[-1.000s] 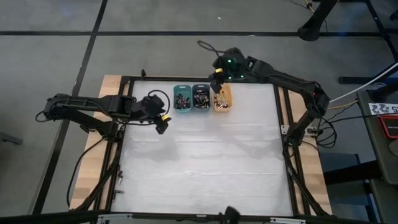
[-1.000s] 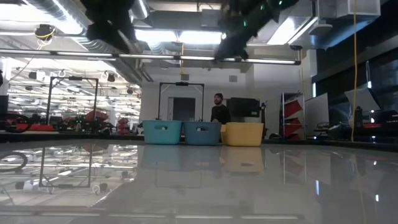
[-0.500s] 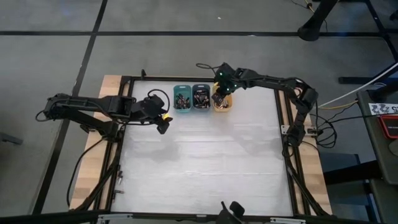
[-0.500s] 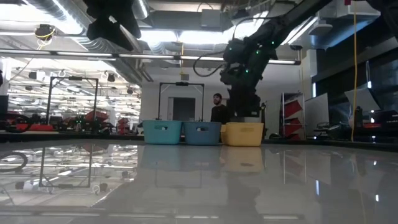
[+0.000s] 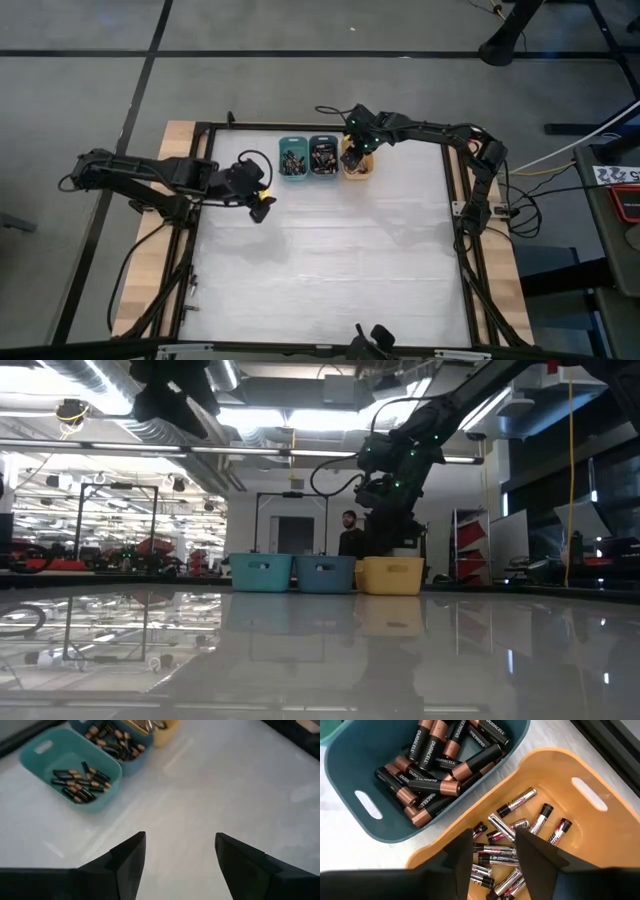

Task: Sort batteries
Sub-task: Put the silver battery into the yellow bin

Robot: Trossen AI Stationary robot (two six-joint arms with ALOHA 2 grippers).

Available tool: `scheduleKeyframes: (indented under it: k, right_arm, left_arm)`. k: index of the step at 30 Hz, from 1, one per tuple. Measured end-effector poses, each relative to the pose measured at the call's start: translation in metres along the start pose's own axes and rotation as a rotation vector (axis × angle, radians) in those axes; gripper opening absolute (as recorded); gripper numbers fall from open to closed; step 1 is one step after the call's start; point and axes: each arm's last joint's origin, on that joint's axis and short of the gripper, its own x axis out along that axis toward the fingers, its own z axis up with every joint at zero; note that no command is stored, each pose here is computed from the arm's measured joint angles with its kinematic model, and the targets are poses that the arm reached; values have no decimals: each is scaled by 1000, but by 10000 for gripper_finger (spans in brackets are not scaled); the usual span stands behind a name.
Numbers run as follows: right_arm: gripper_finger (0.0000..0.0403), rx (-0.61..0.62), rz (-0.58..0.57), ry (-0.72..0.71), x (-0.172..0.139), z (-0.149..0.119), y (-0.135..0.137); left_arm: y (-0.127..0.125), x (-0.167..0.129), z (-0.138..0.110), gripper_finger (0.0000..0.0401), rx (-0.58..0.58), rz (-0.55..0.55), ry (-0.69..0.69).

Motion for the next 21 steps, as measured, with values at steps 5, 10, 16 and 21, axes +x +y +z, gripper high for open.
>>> scheduleKeyframes:
  k: [5,10,16,21]
  right_arm:
    - [156,-3,2,-15,-7,1,1]
    - [154,-16,39,-96,-35,6,6]
    - [154,-69,90,-228,-85,7,27]
    - [154,-129,114,-343,-118,4,49]
  left_arm:
    - [-2,-3,-13,227,16,-37,141]
    - [-6,-6,-41,227,28,12,393]
    - [-30,-4,-82,227,98,66,672]
    - [-56,5,-117,227,203,95,799]
